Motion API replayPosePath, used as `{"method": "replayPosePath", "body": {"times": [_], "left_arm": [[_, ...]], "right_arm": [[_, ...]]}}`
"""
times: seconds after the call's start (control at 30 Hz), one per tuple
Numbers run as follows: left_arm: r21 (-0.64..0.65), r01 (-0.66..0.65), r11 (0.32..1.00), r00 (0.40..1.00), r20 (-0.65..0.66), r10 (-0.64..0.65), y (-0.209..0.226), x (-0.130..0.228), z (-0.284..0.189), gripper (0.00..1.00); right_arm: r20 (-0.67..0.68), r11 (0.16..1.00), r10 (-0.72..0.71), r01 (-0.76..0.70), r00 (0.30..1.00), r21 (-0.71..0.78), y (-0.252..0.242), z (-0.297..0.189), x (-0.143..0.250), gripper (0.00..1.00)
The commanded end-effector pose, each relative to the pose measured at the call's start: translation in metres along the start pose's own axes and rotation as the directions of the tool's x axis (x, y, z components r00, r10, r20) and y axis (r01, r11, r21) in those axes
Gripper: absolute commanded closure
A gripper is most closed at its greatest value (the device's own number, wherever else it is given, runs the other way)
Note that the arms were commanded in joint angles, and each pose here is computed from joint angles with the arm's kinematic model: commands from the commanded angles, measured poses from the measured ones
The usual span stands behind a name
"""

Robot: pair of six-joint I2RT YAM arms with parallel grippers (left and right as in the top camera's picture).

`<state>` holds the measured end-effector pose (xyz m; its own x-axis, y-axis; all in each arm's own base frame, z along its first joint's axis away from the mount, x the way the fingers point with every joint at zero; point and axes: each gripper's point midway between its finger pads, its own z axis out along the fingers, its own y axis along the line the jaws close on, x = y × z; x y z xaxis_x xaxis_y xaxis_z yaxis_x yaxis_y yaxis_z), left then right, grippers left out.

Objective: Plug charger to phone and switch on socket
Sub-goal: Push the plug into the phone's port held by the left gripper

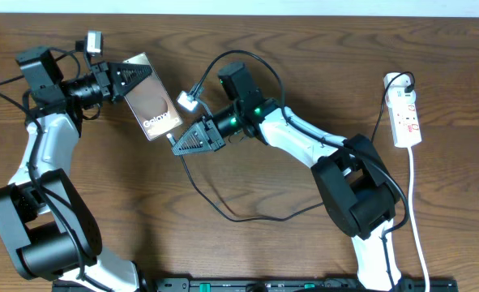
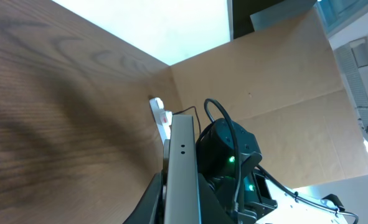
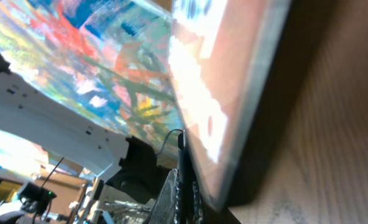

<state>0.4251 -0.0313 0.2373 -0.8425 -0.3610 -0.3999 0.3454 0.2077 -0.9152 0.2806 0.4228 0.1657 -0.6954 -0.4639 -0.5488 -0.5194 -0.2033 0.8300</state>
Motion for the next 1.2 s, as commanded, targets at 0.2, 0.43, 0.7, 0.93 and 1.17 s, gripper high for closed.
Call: {"method": "replayPosePath", "body": {"times": [0.2,0.43,0.7,0.93,1.17], "left_arm": [[0.040,-0.042,0.998,0.999,-0.027,0.043,-0.016,0.004,0.000,0.93],[0.040,-0.042,0.998,0.999,-0.027,0.043,-0.016,0.004,0.000,0.92],[0.040,-0.042,0.998,0.999,-0.026,0.043,-0.016,0.004,0.000,0.93],[0.040,-0.043,0.998,0.999,-0.027,0.044,-0.016,0.004,0.000,0.93],[0.041,-0.065,0.997,0.997,-0.026,0.066,-0.016,0.004,0.000,0.93]], "right_arm": [[-0.020,0.991,-0.106,0.104,0.994,-0.088,0.013,0.002,0.003,0.99],[-0.018,0.980,-0.168,0.165,0.986,-0.111,0.010,0.002,0.007,0.99],[-0.033,0.984,-0.109,0.103,0.994,-0.147,-0.005,0.004,0.020,0.99],[-0.030,0.981,-0.129,0.124,0.991,-0.148,-0.004,0.004,0.017,0.99],[-0.027,0.980,-0.142,0.136,0.990,-0.148,-0.002,0.004,0.012,0.99]]}}
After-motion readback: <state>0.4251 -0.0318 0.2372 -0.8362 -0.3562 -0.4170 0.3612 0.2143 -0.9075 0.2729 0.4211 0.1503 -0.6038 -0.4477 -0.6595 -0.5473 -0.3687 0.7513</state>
